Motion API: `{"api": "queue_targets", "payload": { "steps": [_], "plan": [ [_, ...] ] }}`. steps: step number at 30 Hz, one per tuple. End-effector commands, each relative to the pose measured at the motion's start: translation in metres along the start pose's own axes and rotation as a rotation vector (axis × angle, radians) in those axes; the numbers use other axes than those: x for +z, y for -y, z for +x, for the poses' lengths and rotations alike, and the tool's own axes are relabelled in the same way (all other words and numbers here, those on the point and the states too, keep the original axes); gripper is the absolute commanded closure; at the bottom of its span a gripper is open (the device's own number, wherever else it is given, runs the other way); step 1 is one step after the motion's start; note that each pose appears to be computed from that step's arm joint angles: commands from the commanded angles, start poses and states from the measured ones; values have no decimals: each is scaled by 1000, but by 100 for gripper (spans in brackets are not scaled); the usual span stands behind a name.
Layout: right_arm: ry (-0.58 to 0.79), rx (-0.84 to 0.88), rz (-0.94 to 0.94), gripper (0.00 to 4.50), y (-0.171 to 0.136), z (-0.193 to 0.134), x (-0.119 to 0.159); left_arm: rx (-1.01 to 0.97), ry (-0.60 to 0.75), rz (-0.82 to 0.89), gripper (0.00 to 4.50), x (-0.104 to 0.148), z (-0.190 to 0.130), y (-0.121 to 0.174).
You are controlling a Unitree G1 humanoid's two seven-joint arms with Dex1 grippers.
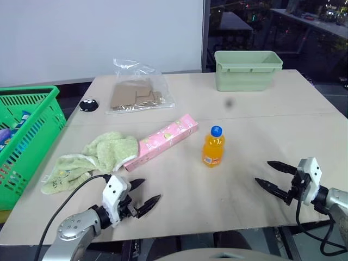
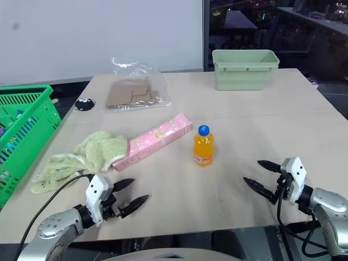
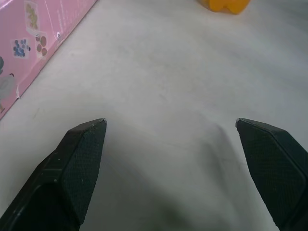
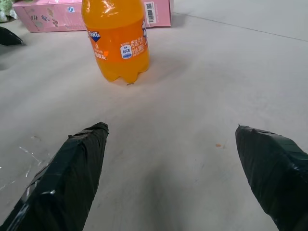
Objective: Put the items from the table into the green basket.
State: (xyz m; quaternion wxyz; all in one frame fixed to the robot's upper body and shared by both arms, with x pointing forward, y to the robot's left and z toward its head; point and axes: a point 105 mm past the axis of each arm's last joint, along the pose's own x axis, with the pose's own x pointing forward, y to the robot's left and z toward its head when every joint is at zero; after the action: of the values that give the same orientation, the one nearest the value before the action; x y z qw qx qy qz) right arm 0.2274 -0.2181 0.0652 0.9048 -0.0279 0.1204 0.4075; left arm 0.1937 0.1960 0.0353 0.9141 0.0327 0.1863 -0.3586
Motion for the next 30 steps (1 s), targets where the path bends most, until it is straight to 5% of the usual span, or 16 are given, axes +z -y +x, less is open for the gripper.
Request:
{"api": "queue_targets", "payload": {
  "steps": [1,11,16,24,30],
  "plan": [
    [39,18,-58,0,0,-2,14,7,62,40,6,19,-1,2],
    [100,70,-68,0,-1,-5,26,55,107,12,6,24,1,10],
    [98,72,-94,0,3,-10,35,160,174,92,6,50,-5,-15],
    [237,212,-162,0,-6,-13,115,427,342,110,6,132,-25,-80],
    [351,370,-187,0,-31,-16,175,850,284,-52,6,133,-52,-146]
  ]
}}
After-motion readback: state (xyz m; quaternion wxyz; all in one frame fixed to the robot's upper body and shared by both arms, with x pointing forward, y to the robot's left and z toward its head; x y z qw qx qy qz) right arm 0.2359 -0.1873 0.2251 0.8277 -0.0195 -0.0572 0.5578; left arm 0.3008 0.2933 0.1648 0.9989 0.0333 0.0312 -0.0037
